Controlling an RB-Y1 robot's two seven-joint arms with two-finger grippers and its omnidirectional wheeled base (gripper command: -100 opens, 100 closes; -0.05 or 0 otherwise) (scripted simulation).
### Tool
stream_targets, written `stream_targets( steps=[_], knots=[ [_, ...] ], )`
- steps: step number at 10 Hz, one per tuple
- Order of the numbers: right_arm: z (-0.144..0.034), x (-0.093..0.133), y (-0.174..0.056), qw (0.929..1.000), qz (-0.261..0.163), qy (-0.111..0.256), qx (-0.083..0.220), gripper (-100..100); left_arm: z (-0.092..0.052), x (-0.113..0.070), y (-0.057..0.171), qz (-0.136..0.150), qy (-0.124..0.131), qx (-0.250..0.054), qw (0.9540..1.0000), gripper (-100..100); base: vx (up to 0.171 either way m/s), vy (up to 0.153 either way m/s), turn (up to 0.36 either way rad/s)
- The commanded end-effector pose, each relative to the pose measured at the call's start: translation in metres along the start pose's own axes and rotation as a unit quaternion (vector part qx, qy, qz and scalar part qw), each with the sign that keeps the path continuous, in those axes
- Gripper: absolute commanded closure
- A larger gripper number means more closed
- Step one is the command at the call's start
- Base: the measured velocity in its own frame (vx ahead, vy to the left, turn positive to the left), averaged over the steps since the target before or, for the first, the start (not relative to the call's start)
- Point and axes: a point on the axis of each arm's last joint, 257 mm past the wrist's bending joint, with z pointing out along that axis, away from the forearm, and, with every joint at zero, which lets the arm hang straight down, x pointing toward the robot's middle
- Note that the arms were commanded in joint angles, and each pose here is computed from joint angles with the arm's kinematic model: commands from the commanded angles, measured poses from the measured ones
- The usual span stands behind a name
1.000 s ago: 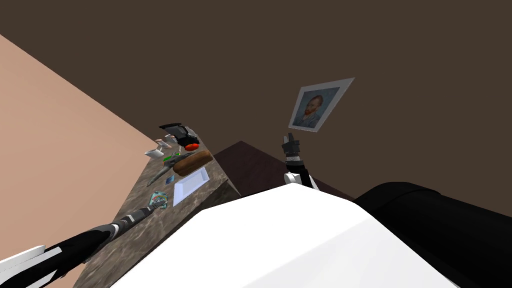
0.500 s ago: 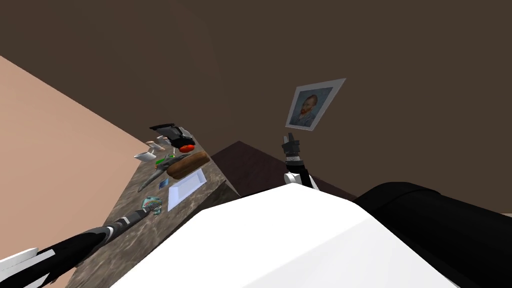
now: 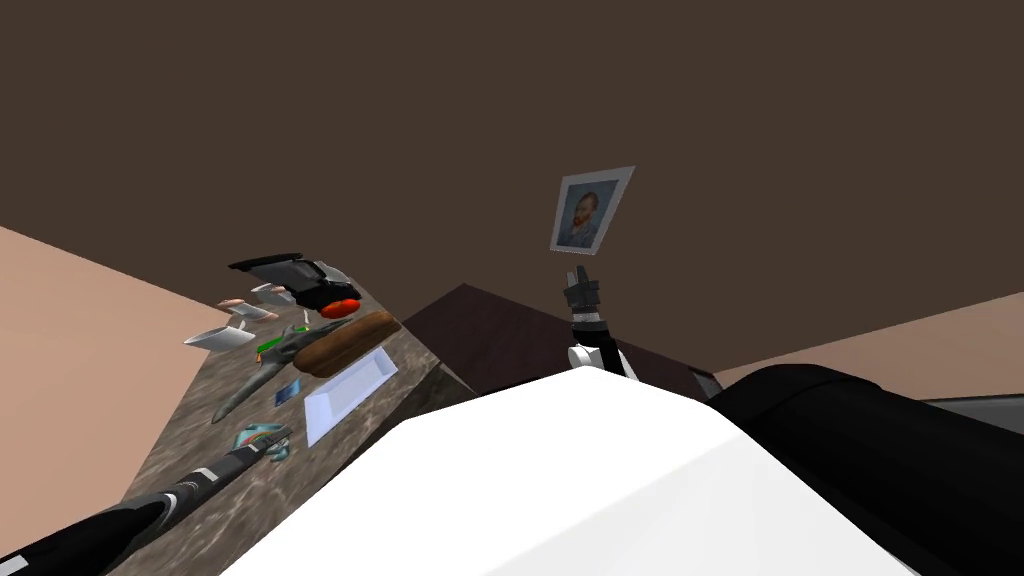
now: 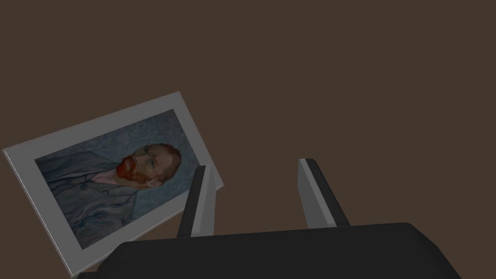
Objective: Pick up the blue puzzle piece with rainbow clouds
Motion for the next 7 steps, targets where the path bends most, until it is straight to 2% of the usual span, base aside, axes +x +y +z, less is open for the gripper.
stream_targets(
  steps=[1, 2, 3, 4, 6, 7],
  knots=[
    [0.000, 0.000, 0.000, 1.0000, 0.000, 0.000, 0.000, 0, 0.000, 0.002, 0.014, -0.014, -0.001, -0.010, 0.9999, -100, -0.097, -0.008, -0.310],
    [0.000, 0.000, 0.000, 1.0000, 0.000, 0.000, 0.000, 0, 0.001, 0.004, 0.028, -0.027, -0.001, -0.020, 0.9994, -100, -0.081, -0.026, -0.289],
    [0.000, 0.000, 0.000, 1.0000, 0.000, 0.000, 0.000, 0, 0.001, 0.004, 0.028, -0.027, -0.001, -0.020, 0.9994, -100, -0.057, -0.019, -0.105],
    [0.000, 0.000, 0.000, 1.0000, 0.000, 0.000, 0.000, 0, 0.001, 0.006, 0.042, -0.040, -0.002, -0.031, 0.9987, -100, -0.062, -0.015, -0.196],
    [0.000, 0.000, 0.000, 1.0000, 0.000, 0.000, 0.000, 0, 0.000, 0.012, 0.069, -0.066, -0.003, -0.051, 0.9965, -100, -0.100, -0.017, -0.371],
    [0.000, 0.000, 0.000, 1.0000, 0.000, 0.000, 0.000, 0, 0.000, 0.010, 0.062, -0.058, -0.003, -0.045, 0.9973, -100, -0.053, -0.006, -0.071]
  ],
)
